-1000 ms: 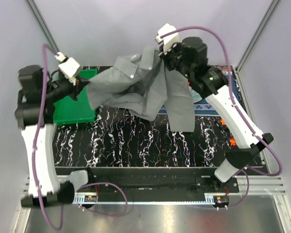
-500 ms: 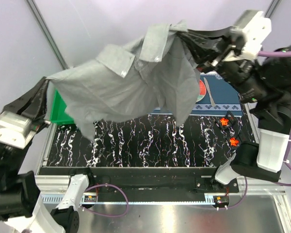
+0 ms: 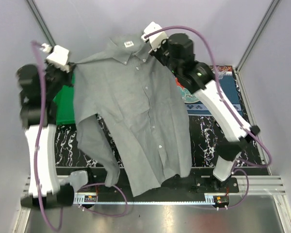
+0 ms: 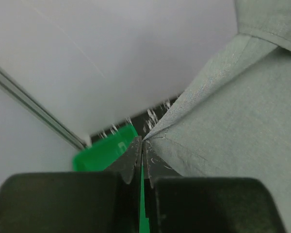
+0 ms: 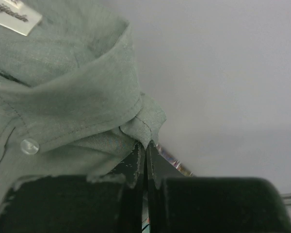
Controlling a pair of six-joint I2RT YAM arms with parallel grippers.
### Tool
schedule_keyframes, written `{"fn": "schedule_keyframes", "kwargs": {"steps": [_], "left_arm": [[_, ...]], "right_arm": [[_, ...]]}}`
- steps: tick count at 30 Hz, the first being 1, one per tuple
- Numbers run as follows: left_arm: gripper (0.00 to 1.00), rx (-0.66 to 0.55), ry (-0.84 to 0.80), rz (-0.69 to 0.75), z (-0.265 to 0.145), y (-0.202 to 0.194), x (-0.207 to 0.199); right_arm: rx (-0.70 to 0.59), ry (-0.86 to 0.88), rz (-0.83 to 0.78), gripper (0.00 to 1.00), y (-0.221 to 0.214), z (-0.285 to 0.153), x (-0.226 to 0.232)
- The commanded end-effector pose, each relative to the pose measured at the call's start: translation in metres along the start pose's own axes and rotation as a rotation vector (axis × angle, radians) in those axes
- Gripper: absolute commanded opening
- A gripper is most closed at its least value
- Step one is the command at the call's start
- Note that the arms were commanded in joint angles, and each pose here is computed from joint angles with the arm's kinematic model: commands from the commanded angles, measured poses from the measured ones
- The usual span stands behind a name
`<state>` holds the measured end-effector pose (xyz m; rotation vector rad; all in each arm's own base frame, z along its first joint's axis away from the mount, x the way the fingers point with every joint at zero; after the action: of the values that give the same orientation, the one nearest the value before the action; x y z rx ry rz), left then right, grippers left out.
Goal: Pin the brooch onto the clothing
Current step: Flatten out the clothes at the center of the board.
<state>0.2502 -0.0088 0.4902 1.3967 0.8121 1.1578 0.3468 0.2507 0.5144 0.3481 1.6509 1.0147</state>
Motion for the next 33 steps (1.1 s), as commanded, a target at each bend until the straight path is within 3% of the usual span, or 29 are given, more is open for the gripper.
{"fn": "schedule_keyframes", "kwargs": {"steps": [1,2,3,4,5,7,10,12,14,16,21,27,30,33], "left_arm": [[0.0,0.192,0.06,0.015,0.075,-0.073,0.03],[0.0,0.225,0.051,0.028,0.09,-0.086,0.03],[0.0,0.273,0.034,0.046,0.105,-0.099,0.028],[0.17,0.406,0.071,0.067,0.13,-0.124,0.033],[0.67,0.464,0.075,0.055,0.138,-0.133,0.037],[0.92,0.566,0.062,-0.058,0.141,-0.144,0.046],[0.95,0.574,0.017,-0.104,0.112,-0.15,0.057],[0.96,0.64,-0.067,-0.068,0.09,-0.177,0.042],[0.96,0.655,-0.223,0.046,0.057,-0.18,0.019],[0.97,0.752,-0.395,0.091,0.018,-0.207,-0.009],[0.95,1.006,-0.598,0.04,-0.045,-0.27,-0.05],[0.96,1.225,-0.647,0.103,-0.075,-0.32,-0.067],[0.97,1.219,-0.612,0.109,-0.078,-0.332,-0.07],[0.97,1.144,-0.409,-0.079,-0.062,-0.325,-0.053]], "right_arm": [[0.193,0.064,0.028,0.08,-0.09,0.06,0.026],[0.232,0.101,0.014,0.21,-0.106,0.071,0.043],[0.27,0.138,0.009,0.65,-0.12,0.081,0.058],[0.366,0.21,0.009,0.79,-0.147,0.097,0.084],[0.417,0.242,0.017,0.88,-0.159,0.102,0.09],[0.542,0.307,0.084,1.0,-0.186,0.106,0.093],[0.587,0.399,0.199,1.0,-0.195,0.093,0.084],[0.615,0.423,0.229,1.0,-0.205,0.082,0.074],[0.598,0.545,0.258,0.99,-0.203,0.06,0.085],[0.593,0.653,0.302,0.99,-0.203,0.036,0.101],[0.672,0.872,0.47,0.93,-0.217,-0.003,0.148],[0.727,0.943,0.564,0.83,-0.239,-0.015,0.179],[0.698,0.967,0.637,0.81,-0.232,-0.016,0.186],[0.628,0.971,0.659,0.8,-0.216,-0.008,0.188]]}}
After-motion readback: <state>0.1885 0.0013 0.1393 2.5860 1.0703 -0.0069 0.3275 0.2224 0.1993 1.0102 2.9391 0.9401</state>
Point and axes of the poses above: each gripper's point midway between its finger pads, its own z axis out along the fingers, its own x axis along the line the jaws close on, y = z × x, the point moved 5 cm from there along -z, back along the fingers, and after that the axes turned 8 degrees about -z, right-handed, at the moved point
